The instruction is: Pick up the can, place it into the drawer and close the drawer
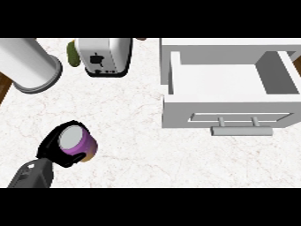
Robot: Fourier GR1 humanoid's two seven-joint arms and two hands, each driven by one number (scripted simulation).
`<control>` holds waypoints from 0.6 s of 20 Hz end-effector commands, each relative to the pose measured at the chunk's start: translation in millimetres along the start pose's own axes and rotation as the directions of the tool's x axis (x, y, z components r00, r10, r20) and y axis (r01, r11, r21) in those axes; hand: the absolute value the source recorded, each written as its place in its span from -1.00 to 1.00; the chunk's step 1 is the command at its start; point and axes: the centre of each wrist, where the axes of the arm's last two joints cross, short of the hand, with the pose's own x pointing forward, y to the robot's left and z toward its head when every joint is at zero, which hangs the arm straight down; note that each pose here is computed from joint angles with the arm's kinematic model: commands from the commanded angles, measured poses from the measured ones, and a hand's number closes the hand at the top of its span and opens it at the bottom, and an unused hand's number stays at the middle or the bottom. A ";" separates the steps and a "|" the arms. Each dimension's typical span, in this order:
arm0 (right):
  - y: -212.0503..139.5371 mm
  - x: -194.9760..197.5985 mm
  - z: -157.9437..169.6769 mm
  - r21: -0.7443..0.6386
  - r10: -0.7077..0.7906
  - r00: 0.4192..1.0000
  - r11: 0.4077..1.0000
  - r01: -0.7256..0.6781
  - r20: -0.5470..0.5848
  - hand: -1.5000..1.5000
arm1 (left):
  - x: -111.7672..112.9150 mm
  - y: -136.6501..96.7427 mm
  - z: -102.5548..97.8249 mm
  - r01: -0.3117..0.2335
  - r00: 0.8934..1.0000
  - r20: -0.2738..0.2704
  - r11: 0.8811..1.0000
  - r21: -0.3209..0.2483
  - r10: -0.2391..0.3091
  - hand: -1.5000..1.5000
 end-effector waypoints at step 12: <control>-2.9 -1.5 6.2 -0.030 -0.004 1.000 1.000 0.005 0.025 -1.00 | 34.3 -67.5 -54.3 -0.126 0.950 0.312 0.944 0.305 0.026 1.00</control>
